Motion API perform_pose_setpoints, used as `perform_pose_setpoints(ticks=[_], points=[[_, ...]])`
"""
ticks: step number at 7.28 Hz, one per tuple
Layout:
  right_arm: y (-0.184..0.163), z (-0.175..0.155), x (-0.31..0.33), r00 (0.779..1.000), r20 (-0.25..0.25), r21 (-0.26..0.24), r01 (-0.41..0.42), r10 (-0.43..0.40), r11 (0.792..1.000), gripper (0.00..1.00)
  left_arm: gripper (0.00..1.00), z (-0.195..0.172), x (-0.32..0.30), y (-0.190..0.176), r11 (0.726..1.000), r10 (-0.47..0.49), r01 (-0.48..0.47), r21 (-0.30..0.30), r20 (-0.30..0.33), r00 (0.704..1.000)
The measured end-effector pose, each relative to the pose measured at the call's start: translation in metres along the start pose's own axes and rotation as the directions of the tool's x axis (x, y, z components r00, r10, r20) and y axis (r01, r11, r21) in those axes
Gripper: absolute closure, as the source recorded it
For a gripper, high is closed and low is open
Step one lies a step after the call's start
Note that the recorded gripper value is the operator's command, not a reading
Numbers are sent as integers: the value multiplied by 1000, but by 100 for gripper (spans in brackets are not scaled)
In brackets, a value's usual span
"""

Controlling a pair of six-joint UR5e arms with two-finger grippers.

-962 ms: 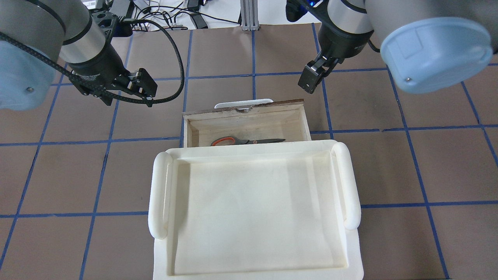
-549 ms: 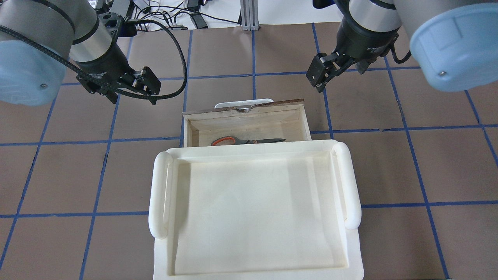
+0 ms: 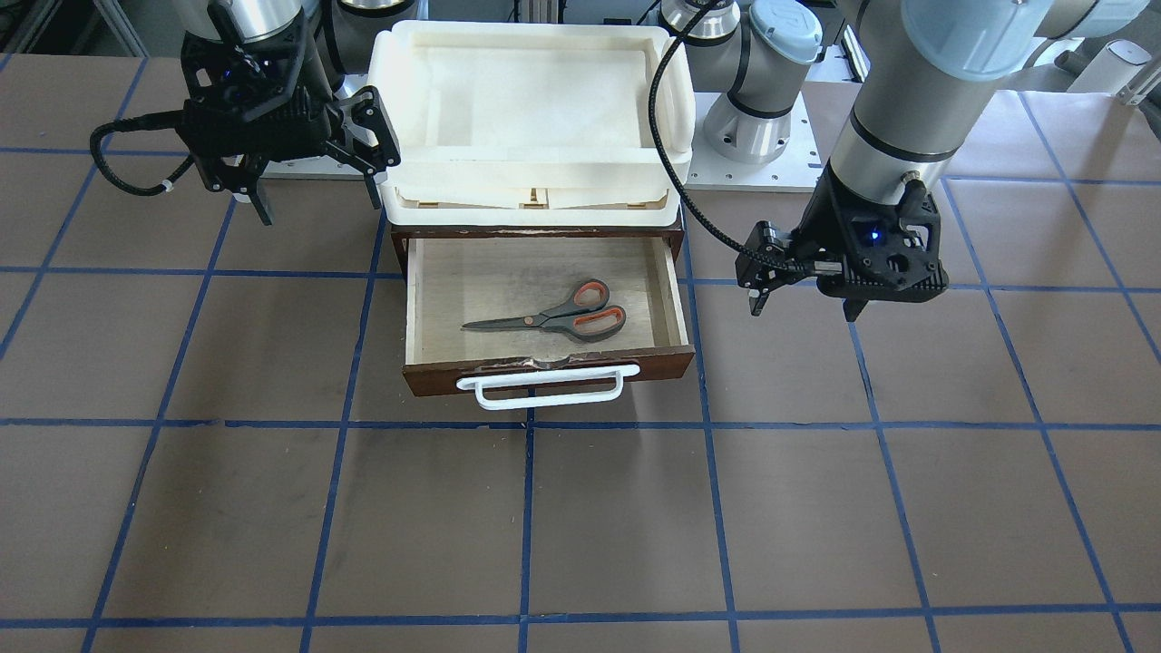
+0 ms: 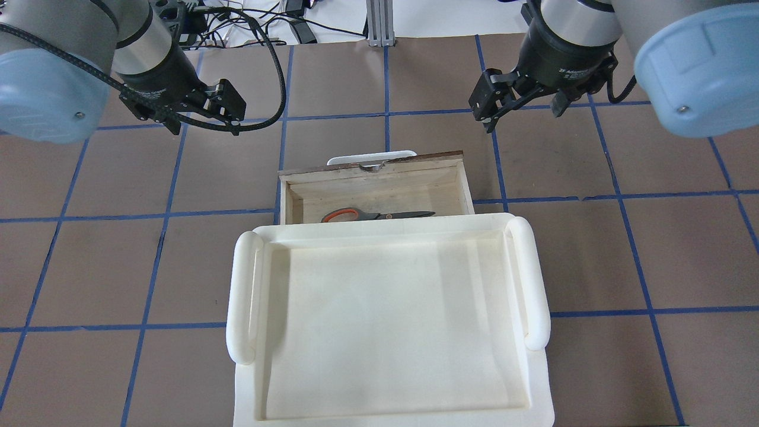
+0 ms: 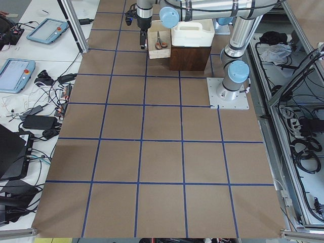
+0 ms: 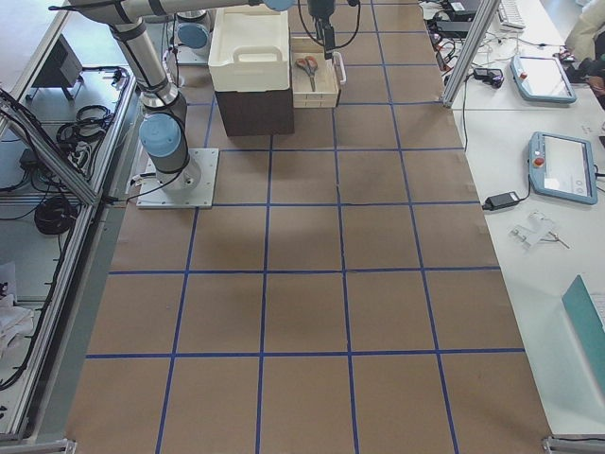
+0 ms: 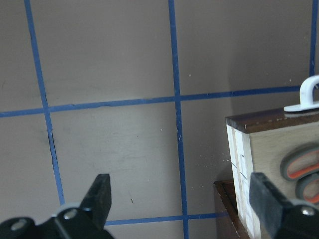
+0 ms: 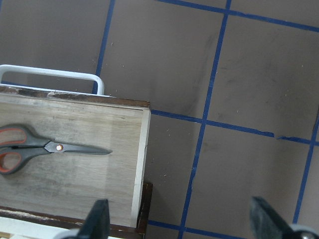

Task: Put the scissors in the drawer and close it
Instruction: 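Move the left gripper over the white drawer handle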

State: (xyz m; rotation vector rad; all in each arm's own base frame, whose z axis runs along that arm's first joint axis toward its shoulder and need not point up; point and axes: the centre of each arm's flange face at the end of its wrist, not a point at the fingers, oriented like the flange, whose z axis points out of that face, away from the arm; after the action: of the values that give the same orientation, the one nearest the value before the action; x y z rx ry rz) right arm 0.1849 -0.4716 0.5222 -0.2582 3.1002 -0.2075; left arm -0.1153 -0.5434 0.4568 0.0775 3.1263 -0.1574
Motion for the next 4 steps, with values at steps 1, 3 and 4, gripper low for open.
perform_pose_setpoints(ticks=[1,3,4], points=[[0,-1,3,998,-1,3,-68,68,998,0,0,0,0,-17,1000,-26,26,9,2,1000],[1,-5,5,993,-1,5,-120,120,993,0,0,23,15,-52,997,-71,71,35,-7,997],[1,-6,6,992,-1,7,-127,127,992,0,0,43,35,-64,995,-90,91,42,-11,996]])
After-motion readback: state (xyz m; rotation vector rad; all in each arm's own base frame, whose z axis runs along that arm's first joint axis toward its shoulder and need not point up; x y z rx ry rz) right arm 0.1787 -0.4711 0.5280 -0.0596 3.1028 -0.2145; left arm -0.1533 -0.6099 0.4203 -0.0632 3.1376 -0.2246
